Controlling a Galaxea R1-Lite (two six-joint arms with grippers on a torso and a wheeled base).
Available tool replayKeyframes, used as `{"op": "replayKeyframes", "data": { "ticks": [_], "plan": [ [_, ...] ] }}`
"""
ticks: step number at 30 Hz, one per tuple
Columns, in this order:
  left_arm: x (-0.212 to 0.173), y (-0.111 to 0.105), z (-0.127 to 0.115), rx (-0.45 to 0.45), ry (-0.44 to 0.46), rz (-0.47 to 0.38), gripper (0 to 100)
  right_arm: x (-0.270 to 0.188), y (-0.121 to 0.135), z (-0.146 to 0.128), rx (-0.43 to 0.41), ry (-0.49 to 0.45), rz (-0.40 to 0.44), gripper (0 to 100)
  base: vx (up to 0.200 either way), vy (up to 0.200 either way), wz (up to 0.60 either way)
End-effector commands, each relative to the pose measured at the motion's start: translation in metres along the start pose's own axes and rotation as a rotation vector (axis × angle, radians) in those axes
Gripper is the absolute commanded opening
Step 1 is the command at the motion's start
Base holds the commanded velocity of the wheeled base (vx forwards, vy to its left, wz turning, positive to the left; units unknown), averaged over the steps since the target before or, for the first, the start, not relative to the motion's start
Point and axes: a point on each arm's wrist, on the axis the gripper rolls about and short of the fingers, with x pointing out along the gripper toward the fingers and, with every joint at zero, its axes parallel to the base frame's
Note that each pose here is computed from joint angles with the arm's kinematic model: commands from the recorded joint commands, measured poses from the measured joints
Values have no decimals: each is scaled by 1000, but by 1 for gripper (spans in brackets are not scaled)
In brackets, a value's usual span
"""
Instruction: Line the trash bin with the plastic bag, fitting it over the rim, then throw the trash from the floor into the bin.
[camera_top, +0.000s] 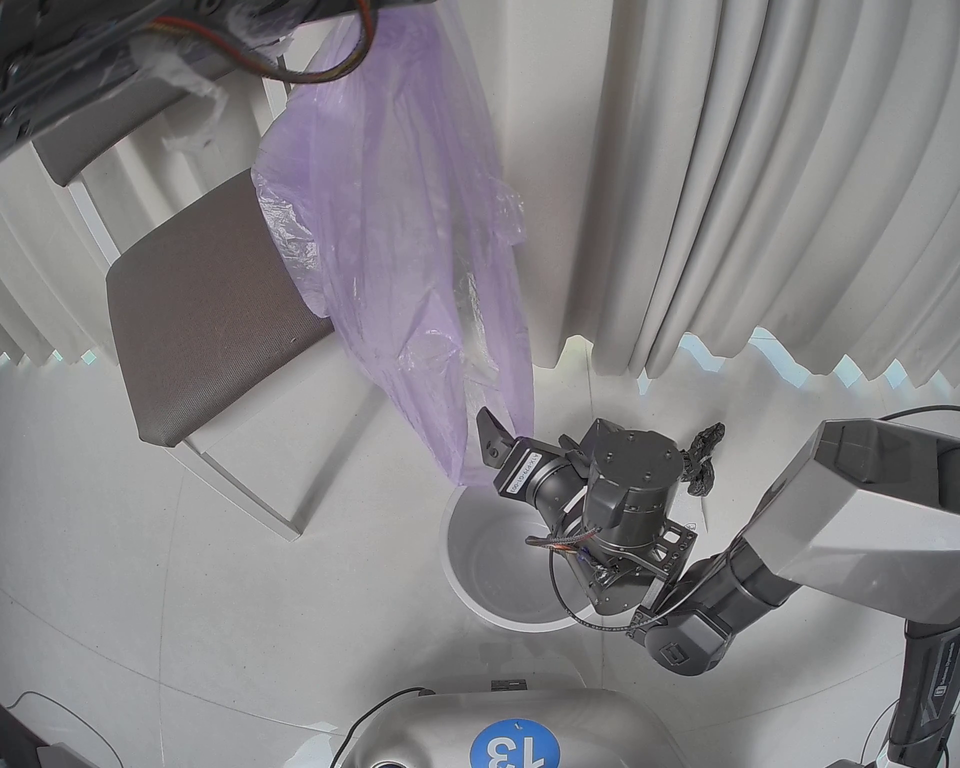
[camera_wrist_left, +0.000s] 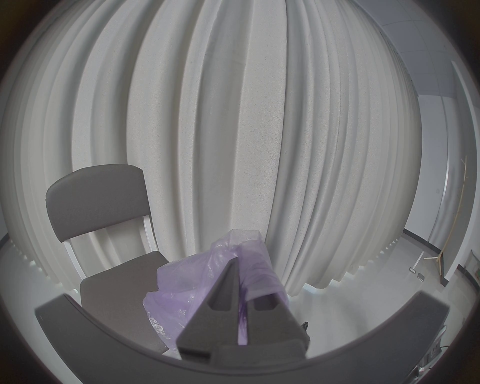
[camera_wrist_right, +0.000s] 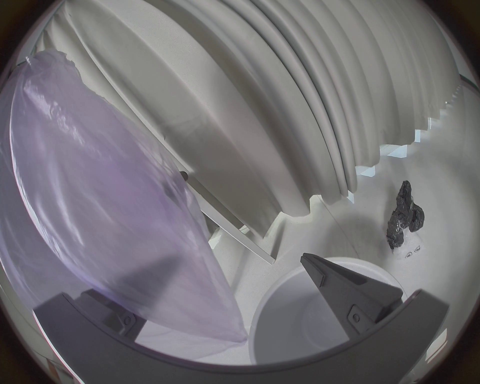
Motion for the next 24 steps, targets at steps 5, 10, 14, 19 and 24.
{"op": "replayKeyframes", "data": {
  "ticks": [5,10,14,19,24],
  "plan": [
    [0,0,0,2,2,-1,0,4,-11,-10,-7,18,-29,100,0,0,0],
    [-1,0,0,1,-1,-1,0,6,-17,-14,1,27,-45,100,0,0,0],
    [0,0,0,2,0,0,0,6,-18,-15,2,31,-47,100,0,0,0],
    [0,1,-1,4,2,4,0,4,-18,-13,7,31,-47,100,0,0,0],
    [1,1,-1,5,3,7,0,0,-22,-15,-3,44,-58,100,0,0,0]
  ]
}}
